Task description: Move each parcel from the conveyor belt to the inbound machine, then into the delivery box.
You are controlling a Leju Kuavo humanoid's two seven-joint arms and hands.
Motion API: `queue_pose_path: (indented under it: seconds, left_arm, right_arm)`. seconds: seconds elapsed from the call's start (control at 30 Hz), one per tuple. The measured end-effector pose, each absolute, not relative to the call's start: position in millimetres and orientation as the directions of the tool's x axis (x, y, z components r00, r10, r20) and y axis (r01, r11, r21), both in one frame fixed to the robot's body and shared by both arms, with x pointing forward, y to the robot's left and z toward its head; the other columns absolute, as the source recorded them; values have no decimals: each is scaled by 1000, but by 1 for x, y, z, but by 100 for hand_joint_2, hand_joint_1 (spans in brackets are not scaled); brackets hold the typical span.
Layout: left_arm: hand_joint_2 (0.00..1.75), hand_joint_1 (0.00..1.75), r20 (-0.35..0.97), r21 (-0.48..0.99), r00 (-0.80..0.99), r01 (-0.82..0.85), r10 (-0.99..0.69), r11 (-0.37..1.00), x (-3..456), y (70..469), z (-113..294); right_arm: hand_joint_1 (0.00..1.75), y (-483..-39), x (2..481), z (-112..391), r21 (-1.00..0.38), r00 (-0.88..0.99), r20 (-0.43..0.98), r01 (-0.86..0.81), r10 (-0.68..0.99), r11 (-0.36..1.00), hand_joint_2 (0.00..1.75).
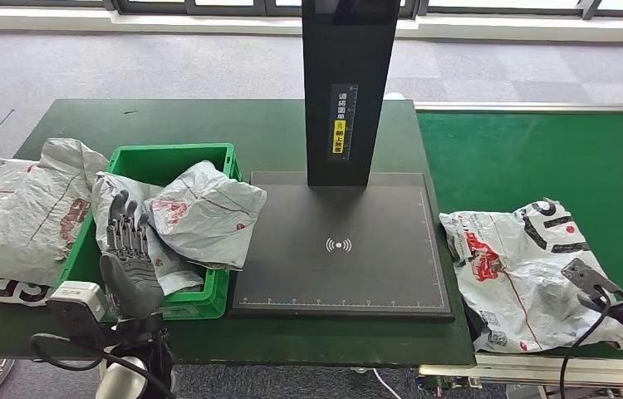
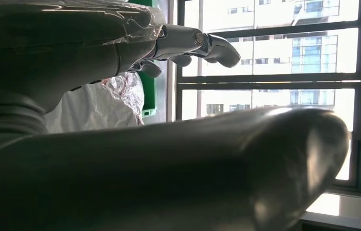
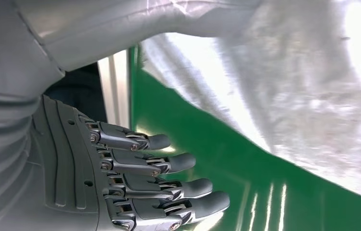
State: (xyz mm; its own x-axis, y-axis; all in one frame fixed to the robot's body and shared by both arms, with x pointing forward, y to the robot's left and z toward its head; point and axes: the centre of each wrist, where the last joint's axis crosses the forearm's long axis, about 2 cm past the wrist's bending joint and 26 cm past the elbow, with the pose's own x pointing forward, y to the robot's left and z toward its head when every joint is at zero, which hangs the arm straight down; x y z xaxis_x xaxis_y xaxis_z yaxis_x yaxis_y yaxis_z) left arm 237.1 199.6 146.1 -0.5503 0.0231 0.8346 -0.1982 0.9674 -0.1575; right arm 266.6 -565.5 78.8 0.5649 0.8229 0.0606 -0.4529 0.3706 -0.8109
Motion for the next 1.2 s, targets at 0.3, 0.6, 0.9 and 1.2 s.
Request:
queue_pose_path:
  seconds: [0.3, 0.6, 0.9, 1.2]
  left_arm:
    - [0, 0, 838, -152, -544, -172, 35, 973, 239, 192, 147]
    - [0, 0, 839, -148, -543, -171, 33, 974, 239, 193, 146]
    - [0, 0, 847, -143, -531, -151, 42, 978, 241, 191, 147]
    - [0, 0, 867, -130, -493, -83, 73, 988, 249, 183, 150]
  right_arm:
    - [0, -541, 298, 74, -802, 559, 94, -448, 824, 395, 175]
    - [0, -533, 303, 71, -790, 558, 101, -459, 824, 407, 175]
    - [0, -528, 298, 63, -744, 559, 142, -484, 817, 461, 175]
    - [0, -508, 279, 41, -536, 497, 186, -672, 848, 511, 175]
